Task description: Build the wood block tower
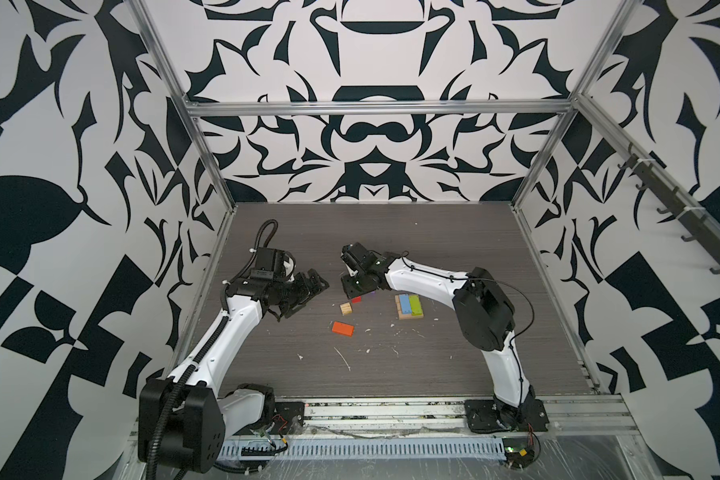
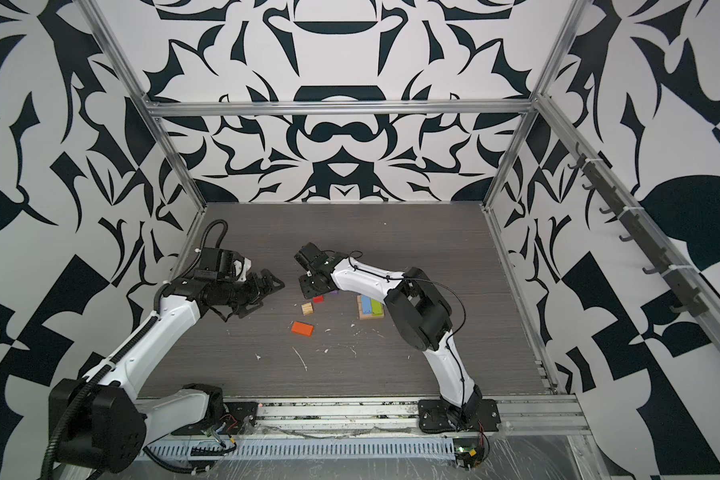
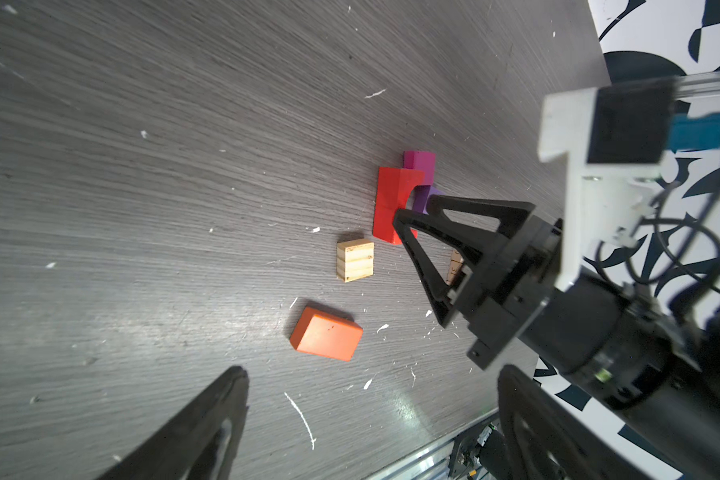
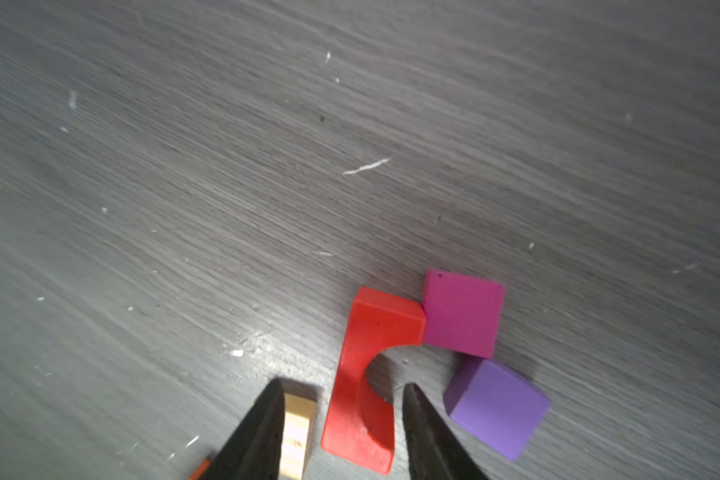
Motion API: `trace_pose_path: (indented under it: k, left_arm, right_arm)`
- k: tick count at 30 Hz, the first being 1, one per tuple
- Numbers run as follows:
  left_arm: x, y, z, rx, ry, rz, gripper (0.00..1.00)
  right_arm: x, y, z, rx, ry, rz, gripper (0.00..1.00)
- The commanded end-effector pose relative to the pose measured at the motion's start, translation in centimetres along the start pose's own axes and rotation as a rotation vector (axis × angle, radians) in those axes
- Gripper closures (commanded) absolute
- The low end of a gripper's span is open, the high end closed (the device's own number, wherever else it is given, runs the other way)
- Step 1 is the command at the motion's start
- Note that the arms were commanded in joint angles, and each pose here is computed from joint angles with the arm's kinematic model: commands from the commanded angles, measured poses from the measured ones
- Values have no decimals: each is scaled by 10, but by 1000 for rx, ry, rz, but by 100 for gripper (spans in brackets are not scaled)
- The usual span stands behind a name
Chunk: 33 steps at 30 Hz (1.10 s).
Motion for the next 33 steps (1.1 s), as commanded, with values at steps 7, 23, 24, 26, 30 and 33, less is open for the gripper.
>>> trace_pose_path:
  k: [7, 23, 24, 26, 30, 33]
  left_arm:
    - [0, 5, -7, 15, -8, -11, 4]
    - [3, 10, -7, -6, -11, -6, 1]
    - [3, 11, -6, -9, -11, -7, 1]
    - [2, 12, -6, -15, -13, -9, 0]
    - [1, 14, -4, -28, -21, -19, 0]
    - [-2, 14, -3, -35, -23, -35, 1]
  right_arm:
    - [7, 0, 4, -10, 1, -41, 54]
    - [-2, 0, 4, -31, 22, -119, 70]
    - [0, 3, 6, -40, 19, -101, 72]
    - [8, 10, 9, -57, 22, -55, 76]
    - [20, 33, 17, -115, 22, 26, 85]
    - [23, 51, 19, -135, 22, 59, 86]
Point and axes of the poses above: each gripper's point midway between its finger pads, its own y axis back along the fingers, its own x axis along the line the jaws close on, z = x × y, the point moved 1 cm from there along y, back along the fingers, and after that the axes turned 15 degrees about -y, right-handed, at the moved point
